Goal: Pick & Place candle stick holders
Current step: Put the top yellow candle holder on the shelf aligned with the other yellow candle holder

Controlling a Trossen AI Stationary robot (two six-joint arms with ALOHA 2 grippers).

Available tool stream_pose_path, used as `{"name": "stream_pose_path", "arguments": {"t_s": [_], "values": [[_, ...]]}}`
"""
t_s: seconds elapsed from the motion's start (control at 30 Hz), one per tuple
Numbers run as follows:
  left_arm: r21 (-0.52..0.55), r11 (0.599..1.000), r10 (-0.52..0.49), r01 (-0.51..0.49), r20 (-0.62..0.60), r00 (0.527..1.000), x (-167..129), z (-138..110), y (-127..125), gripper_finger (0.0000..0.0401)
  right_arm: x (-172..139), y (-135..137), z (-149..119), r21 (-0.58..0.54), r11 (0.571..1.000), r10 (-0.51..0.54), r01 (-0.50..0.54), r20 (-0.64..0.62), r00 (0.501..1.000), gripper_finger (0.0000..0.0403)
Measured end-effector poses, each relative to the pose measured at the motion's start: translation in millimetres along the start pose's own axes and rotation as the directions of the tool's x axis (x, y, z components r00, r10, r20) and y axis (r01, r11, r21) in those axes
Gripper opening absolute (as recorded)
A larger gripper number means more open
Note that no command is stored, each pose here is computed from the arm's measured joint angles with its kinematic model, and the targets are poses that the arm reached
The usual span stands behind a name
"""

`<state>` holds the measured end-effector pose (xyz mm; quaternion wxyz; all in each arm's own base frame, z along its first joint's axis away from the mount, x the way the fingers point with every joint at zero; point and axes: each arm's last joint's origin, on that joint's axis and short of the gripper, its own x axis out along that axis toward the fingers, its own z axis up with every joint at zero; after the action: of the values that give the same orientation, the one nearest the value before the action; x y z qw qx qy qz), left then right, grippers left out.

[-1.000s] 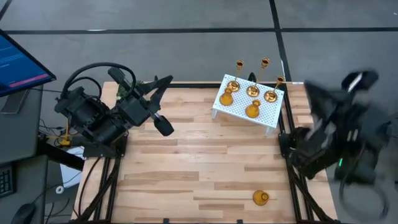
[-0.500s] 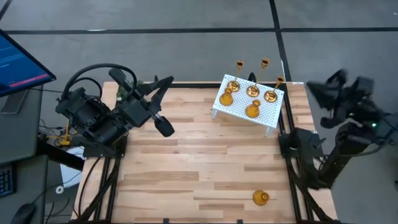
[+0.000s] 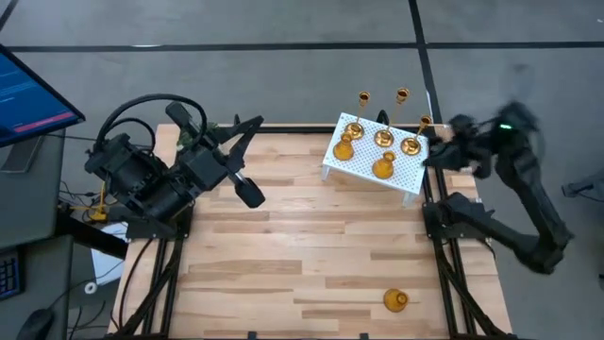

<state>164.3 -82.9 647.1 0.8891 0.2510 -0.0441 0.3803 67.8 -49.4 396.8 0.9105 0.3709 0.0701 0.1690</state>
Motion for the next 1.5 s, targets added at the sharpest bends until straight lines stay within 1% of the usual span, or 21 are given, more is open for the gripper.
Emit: {"name": "stream_pose_path", "arguments": {"t_s": [0.07, 0.13, 0.2, 0.27, 0.3, 0.33, 0.4, 0.47, 0.53, 0.6, 0.7, 0.8, 0.9, 1.03, 1.13, 1.2, 1.27, 1.33, 1.37, 1.43, 1.5], "values": [[0.001, 1.0, 0.008, -0.008, -0.037, 0.999, 0, -1, 0, 0.0011, 9, -9, -5, 0.044, 0.999, 0.032, -0.028, -0.086, 0.996, 0.0], [0.001, 1.0, 0.015, -0.015, -0.067, 0.998, 0, -2, 0, 0.0011, 17, -9, -12, 0.036, 0.999, -0.007, 0.012, -0.148, 0.989, 0.0], [0.002, 1.0, 0.015, -0.015, -0.077, 0.997, 0, -2, 0, 0.0011, 22, -7, -24, 0.01, 0.987, -0.157, 0.163, -0.21, 0.965, 0.0], [0.001, 1.0, 0.008, -0.008, -0.076, 0.997, -2, -2, 0, 0.0011, 19, -2, -37, -0.009, 0.936, -0.337, 0.351, -0.296, 0.894, 0.0], [0.001, 1.0, 0.007, -0.007, -0.075, 0.997, -2, -2, 0, 0.0011, 17, 0, -43, -0.029, 0.907, -0.404, 0.42, -0.334, 0.851, 0.0], [0.001, 1.0, 0.007, -0.007, -0.075, 0.997, -2, -2, 0, 0.0011, 15, 2, -48, -0.04, 0.885, -0.445, 0.464, -0.359, 0.82, 0.0], [0.001, 1.0, 0.007, -0.007, -0.075, 0.997, -2, -2, 1, 0.0011, 17, 4, -53, -0.043, 0.875, -0.461, 0.482, -0.382, 0.801, 0.0], [-0.004, 1.0, 0.008, -0.008, -0.076, 0.997, -2, -2, 2, 0.0011, 28, 1, -54, -0.073, 0.878, -0.465, 0.473, -0.364, 0.807, 0.0], [-0.022, 1.0, 0.009, -0.011, -0.077, 0.997, -2, -2, 3, 0.0011, 43, 3, -52, -0.119, 0.893, -0.449, 0.434, -0.305, 0.84, 0.0], [-0.029, 1.0, 0.004, -0.006, -0.07, 0.998, -2, -3, 2, 0.0011, 50, 8, -52, -0.183, 0.88, -0.472, 0.438, -0.249, 0.846, 0.0], [-0.014, 0.999, -0.052, 0.053, 0.022, 0.998, -3, -8, -5, 0.0005, 55, 11, -61, -0.256, 0.808, -0.58, 0.53, -0.189, 0.792, 0.0], [-0.042, 0.985, -0.159, 0.169, 0.172, 0.972, 1, -24, -10, 0.0005, 53, 13, -69, -0.301, 0.721, -0.677, 0.624, -0.119, 0.726, 0.0], [-0.165, 0.948, -0.236, 0.274, 0.216, 0.947, 14, -52, -5, 0.0004, 53, 17, -75, -0.315, 0.66, -0.725, 0.682, -0.03, 0.688, 0.0], [-0.283, 0.871, -0.366, 0.402, 0.172, 0.914, 33, -103, -6, 0.0004, 46, 13, -86, -0.274, 0.568, -0.807, 0.776, -0.004, 0.59, 0.0], [-0.367, 0.781, -0.478, 0.505, 0.168, 0.862, 40, -138, -9, 0.0004, 51, 8, -95, -0.265, 0.463, -0.878, 0.846, -0.008, 0.478, 0.0], [-0.412, 0.726, -0.534, 0.55, 0.166, 0.829, 40, -156, -11, 0.0004, 59, 5, -101, -0.269, 0.388, -0.913, 0.881, 0.02, 0.408, 0.0], [-0.429, 0.69, -0.579, 0.583, 0.157, 0.8, 40, -173, -17, 0.0004, 66, 3, -105, -0.29, 0.313, -0.933, 0.904, 0.084, 0.35, 0.0], [-0.425, 0.667, -0.621, 0.612, 0.135, 0.772, 39, -190, -25, 0.0005, 73, 2, -109, -0.313, 0.257, -0.93, 0.915, 0.177, 0.322, 0.0], [-0.422, 0.652, -0.642, 0.63, 0.134, 0.755, 38, -196, -30, 0.0005, 74, 2, -111, -0.312, 0.243, -0.92, 0.918, 0.227, 0.321, 0.0], [-0.415, 0.624, -0.669, 0.662, 0.154, 0.728, 34, -207, -34, 0.0005, 71, 2, -112, -0.295, 0.249, -0.888, 0.923, 0.311, 0.339, 0.0], [-0.41, 0.606, -0.682, 0.682, 0.175, 0.711, 31, -215, -37, 0.0004, 61, 4, -110, -0.263, 0.298, -0.857, 0.917, 0.349, 0.379, 0.0]]}}
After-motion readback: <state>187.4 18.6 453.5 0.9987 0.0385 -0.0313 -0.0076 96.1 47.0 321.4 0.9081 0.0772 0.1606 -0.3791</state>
